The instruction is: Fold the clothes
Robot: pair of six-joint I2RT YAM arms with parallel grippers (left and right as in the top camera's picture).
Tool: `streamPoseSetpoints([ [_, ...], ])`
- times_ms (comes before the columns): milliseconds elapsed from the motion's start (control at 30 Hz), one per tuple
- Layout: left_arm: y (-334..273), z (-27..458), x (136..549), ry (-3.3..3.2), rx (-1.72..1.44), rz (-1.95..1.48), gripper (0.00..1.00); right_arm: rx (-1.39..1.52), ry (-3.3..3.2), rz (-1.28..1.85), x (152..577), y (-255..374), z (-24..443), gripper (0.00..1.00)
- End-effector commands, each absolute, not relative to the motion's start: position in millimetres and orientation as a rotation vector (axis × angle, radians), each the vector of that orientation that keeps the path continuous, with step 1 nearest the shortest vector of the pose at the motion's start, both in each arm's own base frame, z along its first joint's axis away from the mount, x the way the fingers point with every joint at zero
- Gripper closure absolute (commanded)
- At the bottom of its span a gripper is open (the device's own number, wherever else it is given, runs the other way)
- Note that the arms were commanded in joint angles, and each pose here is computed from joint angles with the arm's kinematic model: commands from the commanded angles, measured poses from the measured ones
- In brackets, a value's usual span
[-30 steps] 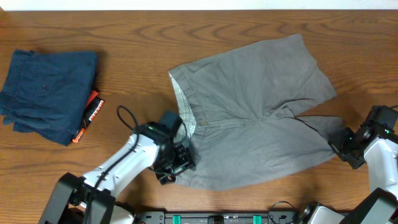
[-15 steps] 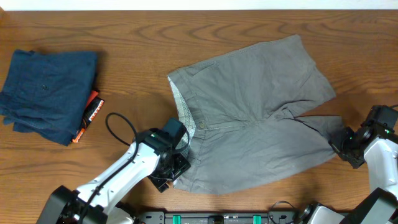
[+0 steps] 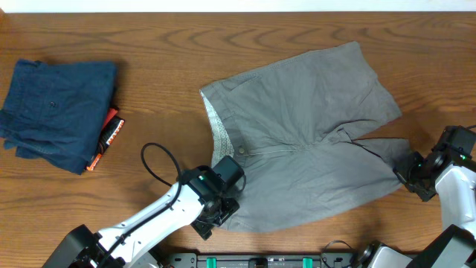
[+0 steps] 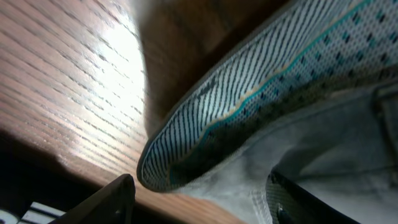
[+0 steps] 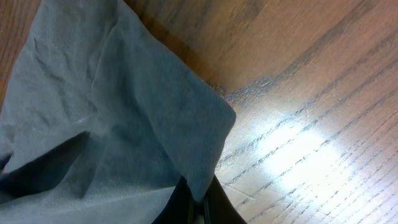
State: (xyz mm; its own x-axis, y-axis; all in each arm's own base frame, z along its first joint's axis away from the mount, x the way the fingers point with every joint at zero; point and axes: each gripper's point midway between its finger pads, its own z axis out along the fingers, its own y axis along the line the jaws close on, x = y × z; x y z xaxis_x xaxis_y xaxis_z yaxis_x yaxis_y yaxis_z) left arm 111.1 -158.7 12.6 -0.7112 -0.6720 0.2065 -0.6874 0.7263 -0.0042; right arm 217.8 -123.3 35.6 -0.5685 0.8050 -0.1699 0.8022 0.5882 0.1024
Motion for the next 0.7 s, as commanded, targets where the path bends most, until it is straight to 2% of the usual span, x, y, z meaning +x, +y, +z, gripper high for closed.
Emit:
streamPoseSetpoints([
  [0,-151,9,119,-2.768,1.205,0.083,0.31,1.343,2.607,-0.014,215,-129,38,0.98],
  [267,-154,-1,131,-2.816,1.231,0.155,0.32,1.345,2.61,-0.014,215,-129,37,0.98],
  [667,-158,0,105,-2.709,1.138,0.137,0.34,1.336,2.614,-0.015,215,-129,37,0.97],
])
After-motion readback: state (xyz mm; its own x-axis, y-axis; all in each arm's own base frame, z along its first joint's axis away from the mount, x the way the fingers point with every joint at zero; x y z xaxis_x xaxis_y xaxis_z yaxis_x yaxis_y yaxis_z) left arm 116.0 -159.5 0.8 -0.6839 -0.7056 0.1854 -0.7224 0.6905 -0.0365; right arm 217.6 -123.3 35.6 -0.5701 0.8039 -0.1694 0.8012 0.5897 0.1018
